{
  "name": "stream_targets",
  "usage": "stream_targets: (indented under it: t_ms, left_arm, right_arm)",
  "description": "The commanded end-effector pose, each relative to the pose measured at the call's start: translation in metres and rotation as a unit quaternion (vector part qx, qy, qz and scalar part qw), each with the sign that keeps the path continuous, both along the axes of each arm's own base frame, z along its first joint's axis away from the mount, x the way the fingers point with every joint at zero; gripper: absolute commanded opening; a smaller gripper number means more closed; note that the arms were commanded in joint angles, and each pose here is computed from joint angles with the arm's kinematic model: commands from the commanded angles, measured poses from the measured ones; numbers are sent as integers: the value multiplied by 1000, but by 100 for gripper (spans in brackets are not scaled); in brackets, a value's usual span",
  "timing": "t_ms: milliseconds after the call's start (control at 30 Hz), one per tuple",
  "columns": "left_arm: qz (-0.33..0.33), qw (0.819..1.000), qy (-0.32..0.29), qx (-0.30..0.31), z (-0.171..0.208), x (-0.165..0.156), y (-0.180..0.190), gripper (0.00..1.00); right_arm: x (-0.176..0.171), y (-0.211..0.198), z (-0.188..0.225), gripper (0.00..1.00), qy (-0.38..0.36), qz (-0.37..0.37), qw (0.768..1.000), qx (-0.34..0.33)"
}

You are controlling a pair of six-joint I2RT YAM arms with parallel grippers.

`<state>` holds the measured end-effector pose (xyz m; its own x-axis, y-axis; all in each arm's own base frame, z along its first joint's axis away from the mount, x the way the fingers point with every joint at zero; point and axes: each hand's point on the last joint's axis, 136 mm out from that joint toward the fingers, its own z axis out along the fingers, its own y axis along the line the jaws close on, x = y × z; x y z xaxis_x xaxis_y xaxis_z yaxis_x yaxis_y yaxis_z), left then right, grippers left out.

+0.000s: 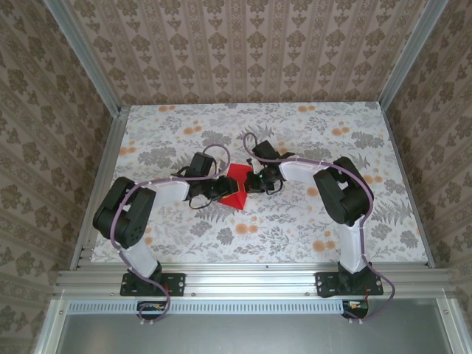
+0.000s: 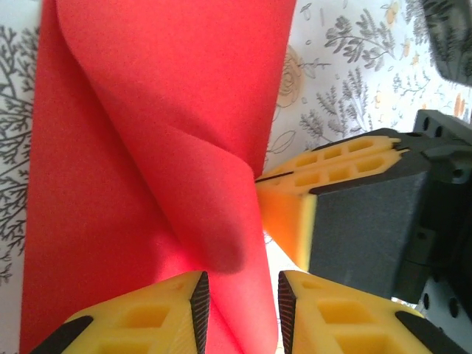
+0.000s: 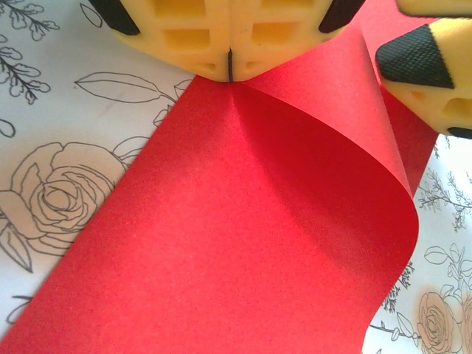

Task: Fold a paper plane with a square sheet of paper (pick it up from the middle)
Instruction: Fold the triangle a second time at the center of the table.

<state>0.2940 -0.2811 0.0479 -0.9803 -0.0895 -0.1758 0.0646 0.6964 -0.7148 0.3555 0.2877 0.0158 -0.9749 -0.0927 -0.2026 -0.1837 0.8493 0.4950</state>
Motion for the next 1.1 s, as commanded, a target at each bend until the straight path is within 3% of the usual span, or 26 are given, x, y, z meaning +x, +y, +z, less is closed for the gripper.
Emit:
stream_targets:
  t_ms: [0,433,867,1067]
  left_arm:
    - [-4,1000,17,23,-11,-4,1,33]
    - [-6,997,38,70,-27,-9,4,27]
    - [-5,992,55,115,-39,-13,11,23]
    - [-10,990,60,126,-41,-15,10,21]
  right_arm:
    - [-14,-13,-30,5,37,-2,998,-46]
    - [-13,-13,-29,11,42,-12,998,-43]
    - [-5,-13,-16,24,45,-49,998,3]
    - [0,-13,-6,25,34,-60,997,28]
